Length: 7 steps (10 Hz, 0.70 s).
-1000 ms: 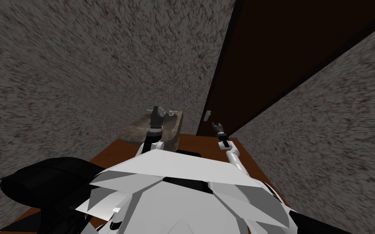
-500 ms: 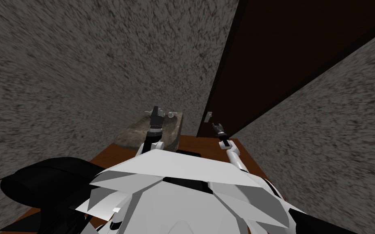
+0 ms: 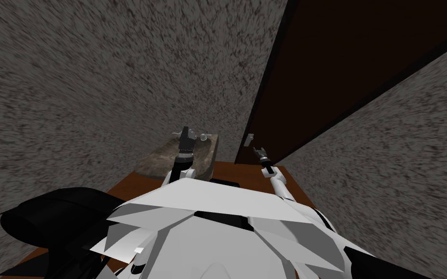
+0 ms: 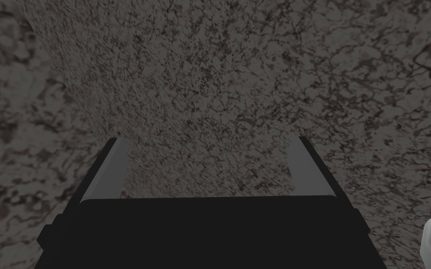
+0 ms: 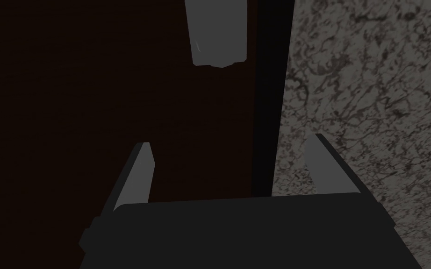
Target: Pull the door open
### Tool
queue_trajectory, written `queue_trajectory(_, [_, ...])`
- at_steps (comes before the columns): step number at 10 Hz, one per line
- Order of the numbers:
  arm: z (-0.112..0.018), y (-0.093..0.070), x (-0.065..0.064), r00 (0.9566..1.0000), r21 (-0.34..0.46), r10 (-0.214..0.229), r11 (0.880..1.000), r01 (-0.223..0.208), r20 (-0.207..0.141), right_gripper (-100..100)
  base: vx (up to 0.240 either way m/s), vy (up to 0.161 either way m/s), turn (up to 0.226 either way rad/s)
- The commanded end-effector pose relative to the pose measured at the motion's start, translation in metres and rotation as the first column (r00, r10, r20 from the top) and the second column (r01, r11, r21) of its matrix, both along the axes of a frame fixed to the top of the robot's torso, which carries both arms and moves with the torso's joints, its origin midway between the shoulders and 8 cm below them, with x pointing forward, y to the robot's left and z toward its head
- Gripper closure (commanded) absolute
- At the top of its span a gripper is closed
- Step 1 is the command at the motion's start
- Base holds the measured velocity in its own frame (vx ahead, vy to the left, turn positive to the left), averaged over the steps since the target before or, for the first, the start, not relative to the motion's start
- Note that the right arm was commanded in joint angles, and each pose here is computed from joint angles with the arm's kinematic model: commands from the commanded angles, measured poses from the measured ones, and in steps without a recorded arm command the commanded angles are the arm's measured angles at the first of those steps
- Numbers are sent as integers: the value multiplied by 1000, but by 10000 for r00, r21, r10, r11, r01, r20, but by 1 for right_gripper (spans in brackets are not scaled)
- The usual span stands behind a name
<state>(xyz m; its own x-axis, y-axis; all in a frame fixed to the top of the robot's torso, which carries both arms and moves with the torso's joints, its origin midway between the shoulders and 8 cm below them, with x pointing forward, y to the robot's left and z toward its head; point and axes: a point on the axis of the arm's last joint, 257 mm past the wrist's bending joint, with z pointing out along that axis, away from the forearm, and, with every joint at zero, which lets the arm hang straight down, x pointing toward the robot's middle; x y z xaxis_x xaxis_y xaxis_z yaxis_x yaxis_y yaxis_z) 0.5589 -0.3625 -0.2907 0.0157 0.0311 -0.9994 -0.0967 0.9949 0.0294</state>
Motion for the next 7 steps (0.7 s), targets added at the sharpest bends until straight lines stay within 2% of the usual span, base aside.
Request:
queue_trajectory(1, [0,0,0,10000,-19,-3,10000,3,-12,-100,-9,10,-30])
queue_trajectory(7, [0,0,0,10000,-19,-3,10000,3,-12,-100,-1,1,-4])
